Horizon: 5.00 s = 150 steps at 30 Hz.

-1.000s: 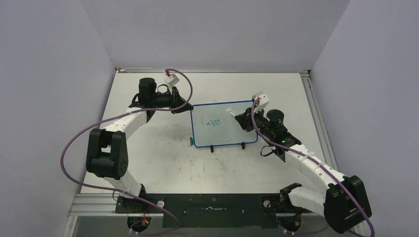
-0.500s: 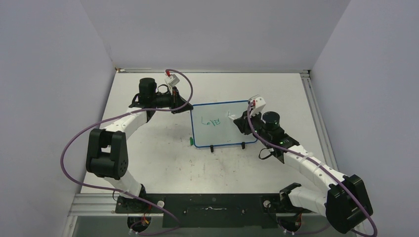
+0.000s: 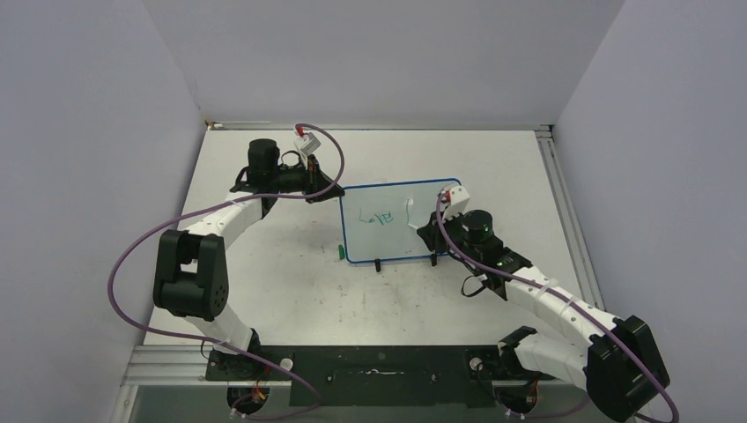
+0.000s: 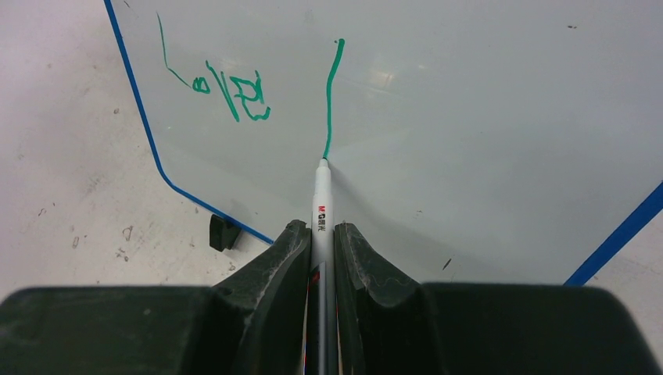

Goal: Write a sentence on the whiteboard

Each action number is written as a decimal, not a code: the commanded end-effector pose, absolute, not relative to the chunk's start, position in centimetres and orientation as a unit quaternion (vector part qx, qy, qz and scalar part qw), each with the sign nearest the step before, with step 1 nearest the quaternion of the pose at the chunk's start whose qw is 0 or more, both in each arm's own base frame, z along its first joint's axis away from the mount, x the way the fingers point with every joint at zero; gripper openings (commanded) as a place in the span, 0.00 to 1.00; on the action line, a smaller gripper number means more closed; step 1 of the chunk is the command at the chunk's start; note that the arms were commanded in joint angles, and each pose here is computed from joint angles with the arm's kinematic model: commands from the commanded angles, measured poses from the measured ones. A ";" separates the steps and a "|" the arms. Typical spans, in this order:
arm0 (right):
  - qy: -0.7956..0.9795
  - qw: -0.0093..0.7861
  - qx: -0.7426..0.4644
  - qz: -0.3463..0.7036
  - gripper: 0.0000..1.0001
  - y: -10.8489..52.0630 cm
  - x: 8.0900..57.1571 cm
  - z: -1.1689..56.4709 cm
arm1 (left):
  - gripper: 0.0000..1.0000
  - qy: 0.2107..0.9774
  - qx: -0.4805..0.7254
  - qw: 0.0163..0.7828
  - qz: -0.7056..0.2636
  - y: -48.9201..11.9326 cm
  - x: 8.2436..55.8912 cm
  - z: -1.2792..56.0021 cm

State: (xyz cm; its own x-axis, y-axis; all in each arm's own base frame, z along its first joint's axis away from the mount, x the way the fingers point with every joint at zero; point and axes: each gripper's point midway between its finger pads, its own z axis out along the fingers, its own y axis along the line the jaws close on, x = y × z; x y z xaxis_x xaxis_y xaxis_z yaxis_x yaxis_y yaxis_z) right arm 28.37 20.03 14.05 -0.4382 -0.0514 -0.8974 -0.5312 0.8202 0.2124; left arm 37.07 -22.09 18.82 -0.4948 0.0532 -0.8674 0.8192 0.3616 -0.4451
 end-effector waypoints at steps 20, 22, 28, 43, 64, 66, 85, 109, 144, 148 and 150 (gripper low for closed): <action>0.799 0.550 -0.131 0.206 0.05 18.2 29.2 15.9 | 0.00 0.718 0.312 0.406 -0.472 -22.3 36.3 19.5; 0.804 0.542 -0.130 0.206 0.05 18.2 28.8 15.3 | 0.00 0.718 0.312 0.407 -0.471 -22.2 36.3 19.6; 0.816 0.524 -0.129 0.205 0.05 18.2 28.2 14.0 | 0.00 0.719 0.310 0.408 -0.469 -22.2 36.4 19.5; 0.775 0.579 -0.109 0.229 0.05 18.5 28.6 18.1 | 0.00 0.720 0.309 0.410 -0.467 -22.1 36.5 19.6; 0.803 0.563 -0.094 0.172 0.05 16.7 29.2 15.9 | 0.00 0.720 0.308 0.411 -0.466 -22.0 36.6 19.6; 0.803 0.565 -0.091 0.168 0.05 16.6 29.3 16.1 | 0.00 0.720 0.309 0.412 -0.466 -22.0 36.6 19.7; 0.773 0.603 -0.087 0.179 0.05 17.1 30.4 18.8 | 0.00 0.720 0.309 0.412 -0.466 -22.0 36.6 19.7; 0.813 0.545 -0.102 0.179 0.05 17.2 28.6 14.5 | 0.00 0.720 0.309 0.414 -0.465 -22.0 36.6 19.8; 0.802 0.566 -0.098 0.163 0.05 16.7 29.2 15.7 | 0.00 0.721 0.308 0.414 -0.462 -22.0 36.7 19.8; 0.794 0.578 -0.092 0.168 0.05 16.9 29.6 16.4 | 0.00 0.721 0.308 0.415 -0.462 -21.9 36.7 19.8; 0.788 0.586 -0.086 0.167 0.05 16.8 29.9 16.8 | 0.00 0.722 0.308 0.414 -0.461 -22.0 36.7 19.7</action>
